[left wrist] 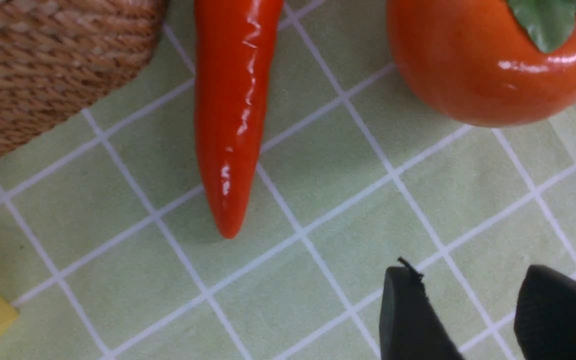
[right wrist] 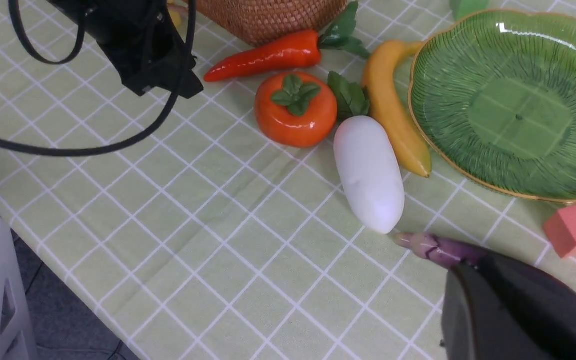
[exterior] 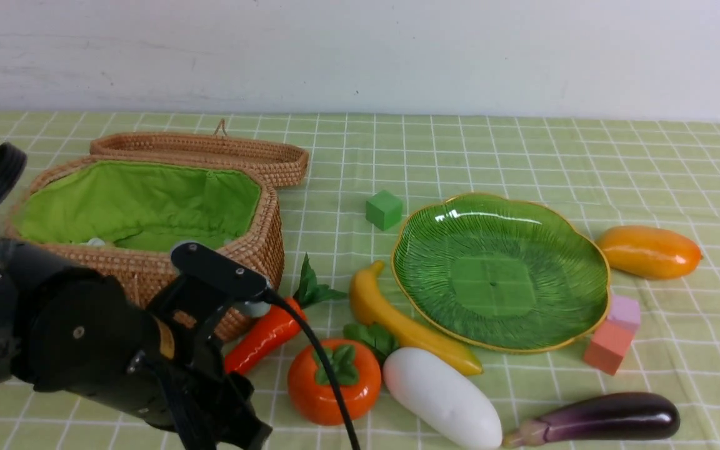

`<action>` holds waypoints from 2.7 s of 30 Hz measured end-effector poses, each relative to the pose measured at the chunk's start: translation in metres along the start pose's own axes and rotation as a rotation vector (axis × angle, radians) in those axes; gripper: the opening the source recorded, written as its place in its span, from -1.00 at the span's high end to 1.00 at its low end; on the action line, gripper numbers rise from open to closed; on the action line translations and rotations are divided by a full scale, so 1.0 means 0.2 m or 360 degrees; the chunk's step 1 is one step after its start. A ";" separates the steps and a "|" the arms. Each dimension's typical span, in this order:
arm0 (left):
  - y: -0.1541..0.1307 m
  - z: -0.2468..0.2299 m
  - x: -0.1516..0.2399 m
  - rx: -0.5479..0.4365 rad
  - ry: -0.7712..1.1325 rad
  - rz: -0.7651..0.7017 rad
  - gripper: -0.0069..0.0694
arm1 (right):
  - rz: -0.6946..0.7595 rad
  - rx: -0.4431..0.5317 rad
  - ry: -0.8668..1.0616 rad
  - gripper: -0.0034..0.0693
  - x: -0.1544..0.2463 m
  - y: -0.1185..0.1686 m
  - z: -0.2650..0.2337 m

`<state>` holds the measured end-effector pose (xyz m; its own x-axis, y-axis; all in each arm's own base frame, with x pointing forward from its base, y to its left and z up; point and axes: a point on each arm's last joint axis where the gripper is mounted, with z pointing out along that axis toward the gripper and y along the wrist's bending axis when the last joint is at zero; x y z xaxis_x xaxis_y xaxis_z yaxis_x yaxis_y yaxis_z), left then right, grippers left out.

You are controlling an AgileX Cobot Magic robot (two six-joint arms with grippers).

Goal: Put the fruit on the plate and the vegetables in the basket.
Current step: Use the left arm to grab a carrot and put it into the left basket

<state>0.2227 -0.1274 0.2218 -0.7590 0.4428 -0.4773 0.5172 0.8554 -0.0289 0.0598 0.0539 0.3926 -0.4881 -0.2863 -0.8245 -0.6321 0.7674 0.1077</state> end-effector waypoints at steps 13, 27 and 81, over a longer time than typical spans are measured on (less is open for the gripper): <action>0.09 0.12 -0.03 -0.0069 -0.0036 -0.0005 -0.40 | 0.0001 -0.0006 0.0000 0.85 0.00 0.00 0.00; 0.13 0.40 -0.05 -0.0115 -0.0064 0.0058 -0.50 | 0.0033 -0.0092 0.0021 0.82 0.01 0.03 0.00; 0.39 -0.45 -0.33 -0.0774 -0.0474 0.0800 0.20 | -0.0142 -0.0047 -0.0316 0.71 -0.09 0.02 -0.01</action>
<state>0.2772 -0.0663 0.3298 -0.3040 0.7782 -0.5495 0.4875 0.6226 0.6121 0.0651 0.0606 0.4089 -0.3030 -0.2315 -0.9245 -0.6863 0.7260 0.0432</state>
